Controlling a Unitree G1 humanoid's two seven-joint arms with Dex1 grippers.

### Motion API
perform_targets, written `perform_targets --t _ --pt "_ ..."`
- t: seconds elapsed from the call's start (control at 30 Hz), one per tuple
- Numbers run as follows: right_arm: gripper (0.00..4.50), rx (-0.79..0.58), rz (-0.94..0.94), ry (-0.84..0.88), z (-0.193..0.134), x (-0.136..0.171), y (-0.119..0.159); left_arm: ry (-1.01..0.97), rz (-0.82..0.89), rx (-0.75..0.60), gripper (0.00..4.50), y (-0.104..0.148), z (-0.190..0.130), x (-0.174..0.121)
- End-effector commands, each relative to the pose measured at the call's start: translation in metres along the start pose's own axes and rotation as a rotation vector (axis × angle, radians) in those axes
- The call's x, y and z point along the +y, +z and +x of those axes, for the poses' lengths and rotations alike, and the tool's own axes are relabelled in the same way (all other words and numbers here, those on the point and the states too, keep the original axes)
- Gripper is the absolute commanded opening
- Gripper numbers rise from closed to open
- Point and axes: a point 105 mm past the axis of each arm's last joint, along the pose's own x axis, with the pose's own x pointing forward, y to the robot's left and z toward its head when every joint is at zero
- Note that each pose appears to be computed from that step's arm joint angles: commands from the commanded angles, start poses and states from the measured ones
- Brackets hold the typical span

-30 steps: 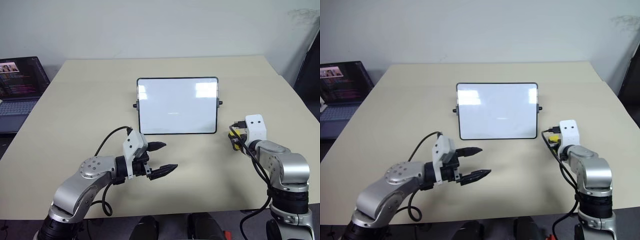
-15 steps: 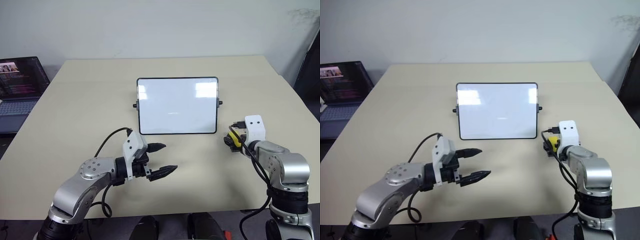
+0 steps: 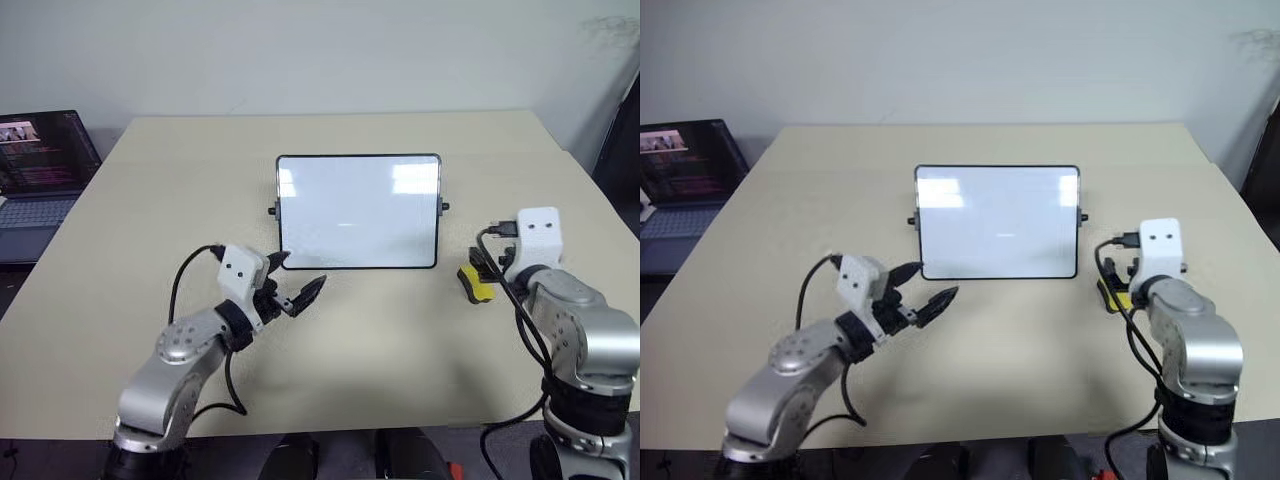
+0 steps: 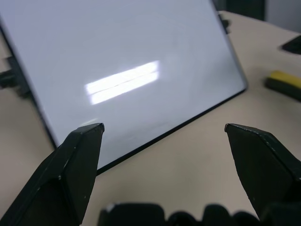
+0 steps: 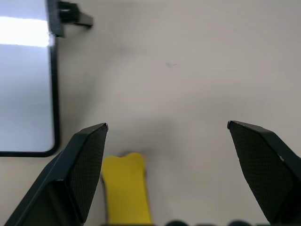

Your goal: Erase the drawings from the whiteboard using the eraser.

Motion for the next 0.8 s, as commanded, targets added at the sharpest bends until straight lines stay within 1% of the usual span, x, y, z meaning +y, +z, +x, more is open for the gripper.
perform_targets --t 0.03,0.2,0.3,0.37,0.43,0.5,0.6,0.67,0.8 --pt "4.45 -0.184 -0.029 -0.065 -0.015 -0.013 0.016 0.105 0.096 -0.050 4.50 0.007 -0.006 0.003" --pt "4.45 -0.307 0.006 -0.066 -0.030 -0.013 0.006 0.180 0.068 -0.046 4.50 -0.007 -0.017 0.001" --pt "4.45 -0.348 0.023 -0.041 -0.044 -0.008 -0.008 0.246 0.079 -0.038 4.50 -0.016 -0.028 0.006" --pt "4.45 -0.337 0.057 -0.031 -0.052 -0.006 -0.025 0.289 0.079 -0.027 4.50 -0.023 -0.037 0.009" --pt "4.45 -0.316 0.077 0.004 -0.060 0.003 -0.040 0.323 0.084 -0.014 4.50 -0.031 -0.045 0.013" --pt "4.45 -0.301 0.092 0.023 -0.066 0.009 -0.051 0.360 0.096 -0.002 4.50 -0.037 -0.053 0.020" --pt "4.45 -0.286 0.070 0.057 -0.073 0.020 -0.063 0.402 0.099 0.023 4.50 -0.048 -0.066 0.030" --pt "4.45 -0.266 0.072 0.051 -0.076 0.020 -0.072 0.424 0.109 0.044 4.50 -0.055 -0.076 0.034" --pt "4.45 -0.257 0.085 0.072 -0.074 0.030 -0.073 0.472 0.121 0.073 4.50 -0.061 -0.099 0.048"
